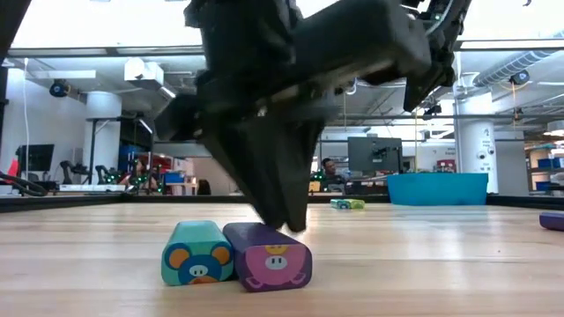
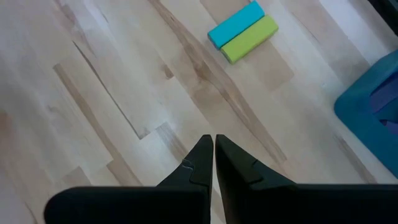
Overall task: Sort blocks
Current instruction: Put the violet block into the blue bin
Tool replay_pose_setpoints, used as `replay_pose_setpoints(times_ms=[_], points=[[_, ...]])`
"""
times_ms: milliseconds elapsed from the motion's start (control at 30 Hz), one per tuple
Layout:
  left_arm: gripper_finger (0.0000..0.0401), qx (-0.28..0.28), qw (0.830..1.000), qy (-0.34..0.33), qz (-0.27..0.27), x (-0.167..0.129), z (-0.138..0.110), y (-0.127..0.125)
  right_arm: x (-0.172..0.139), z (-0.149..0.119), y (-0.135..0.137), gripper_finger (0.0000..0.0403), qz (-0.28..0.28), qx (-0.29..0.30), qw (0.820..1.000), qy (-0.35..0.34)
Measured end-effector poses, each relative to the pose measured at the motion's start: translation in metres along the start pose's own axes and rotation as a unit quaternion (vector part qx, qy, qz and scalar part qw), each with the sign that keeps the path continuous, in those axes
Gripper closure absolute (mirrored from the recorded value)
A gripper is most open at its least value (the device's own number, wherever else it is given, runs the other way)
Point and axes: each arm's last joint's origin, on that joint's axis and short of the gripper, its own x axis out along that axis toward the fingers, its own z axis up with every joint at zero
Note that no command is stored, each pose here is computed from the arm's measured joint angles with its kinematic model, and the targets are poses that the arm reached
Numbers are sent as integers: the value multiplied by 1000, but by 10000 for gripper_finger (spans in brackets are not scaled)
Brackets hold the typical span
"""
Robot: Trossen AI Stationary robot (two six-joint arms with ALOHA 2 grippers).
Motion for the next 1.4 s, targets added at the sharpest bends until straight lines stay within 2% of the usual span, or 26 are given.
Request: replay_pose_setpoints(times_ms=[100,267,433,600,733,867,1100,1233,1333,1400], points=[[341,-18,1000,15,-4,-13,0,-5,0,0,0,392,0,0,1000,0],[351,14,998,45,-42,-29,-7,-16,0,0,0,392,0,-1,1000,0],[395,13,996,76,-40,-21,-13,-13,0,0,0,392,0,-2,1000,0],[394,-5,995,79,-60,-12,-12,-13,0,0,0,392,0,-6,1000,0],[400,-39,993,94,-52,-8,-14,-9,0,0,0,392,0,-6,1000,0],[400,-36,995,77,-43,-7,-12,-7,0,0,0,392,0,-6,1000,0],[401,10,1000,16,3,5,19,9,0,0,0,392,0,-5,1000,0],[401,7,999,29,17,8,45,23,0,0,0,392,0,-4,1000,1],[401,3,1000,26,15,-3,58,23,0,-1,0,392,-1,0,1000,2],[401,48,998,34,16,-16,58,20,0,-1,0,392,-1,0,1000,2]])
